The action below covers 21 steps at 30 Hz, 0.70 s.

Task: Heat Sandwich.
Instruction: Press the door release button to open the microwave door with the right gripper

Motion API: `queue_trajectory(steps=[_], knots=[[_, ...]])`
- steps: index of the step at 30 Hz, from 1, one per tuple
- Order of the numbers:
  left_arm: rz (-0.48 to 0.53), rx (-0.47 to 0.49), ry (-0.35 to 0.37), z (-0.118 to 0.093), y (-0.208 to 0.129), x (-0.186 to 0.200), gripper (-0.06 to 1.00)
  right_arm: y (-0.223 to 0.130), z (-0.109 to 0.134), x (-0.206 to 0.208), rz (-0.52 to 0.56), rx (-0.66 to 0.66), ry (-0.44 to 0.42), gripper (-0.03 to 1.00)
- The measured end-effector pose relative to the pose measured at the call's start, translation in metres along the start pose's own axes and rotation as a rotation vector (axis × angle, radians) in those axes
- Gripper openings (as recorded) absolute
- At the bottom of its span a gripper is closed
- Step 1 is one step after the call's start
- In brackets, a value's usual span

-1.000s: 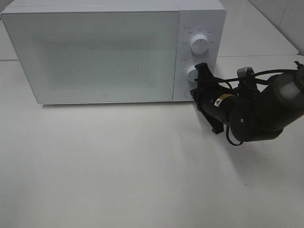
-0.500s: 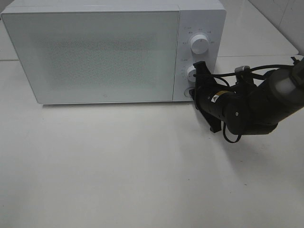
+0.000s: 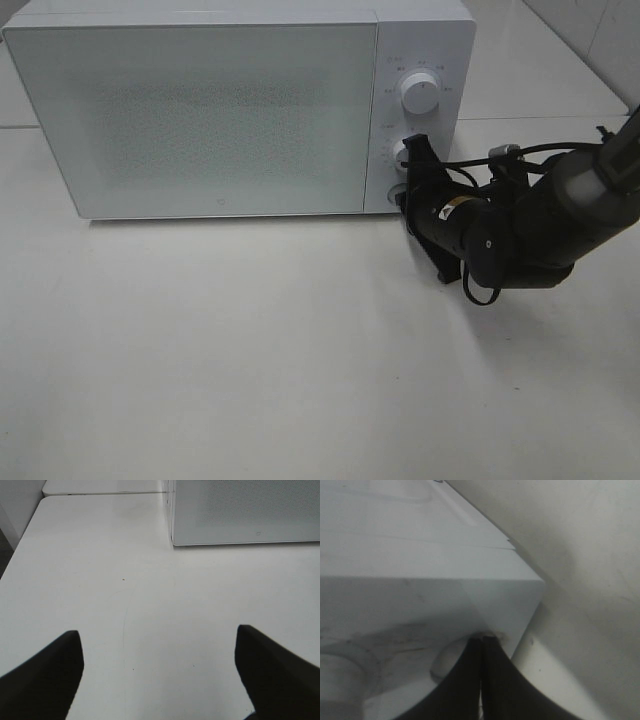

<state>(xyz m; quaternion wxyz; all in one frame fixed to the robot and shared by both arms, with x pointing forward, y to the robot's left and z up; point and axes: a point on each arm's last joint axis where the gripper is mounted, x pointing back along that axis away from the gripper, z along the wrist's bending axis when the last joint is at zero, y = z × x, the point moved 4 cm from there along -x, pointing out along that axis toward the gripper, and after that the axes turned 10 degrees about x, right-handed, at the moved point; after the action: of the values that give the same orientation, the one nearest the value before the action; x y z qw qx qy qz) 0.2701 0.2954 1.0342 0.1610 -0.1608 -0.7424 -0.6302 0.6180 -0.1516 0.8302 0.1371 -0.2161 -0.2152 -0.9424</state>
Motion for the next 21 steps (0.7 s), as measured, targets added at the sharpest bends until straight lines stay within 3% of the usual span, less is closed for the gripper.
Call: queue_trajectory(steps=[21], knots=[[0.000,0.000,0.000,0.000,0.000,0.000,0.76,-0.004,0.004,-0.014,-0.022,-0.138,0.002,0.01]])
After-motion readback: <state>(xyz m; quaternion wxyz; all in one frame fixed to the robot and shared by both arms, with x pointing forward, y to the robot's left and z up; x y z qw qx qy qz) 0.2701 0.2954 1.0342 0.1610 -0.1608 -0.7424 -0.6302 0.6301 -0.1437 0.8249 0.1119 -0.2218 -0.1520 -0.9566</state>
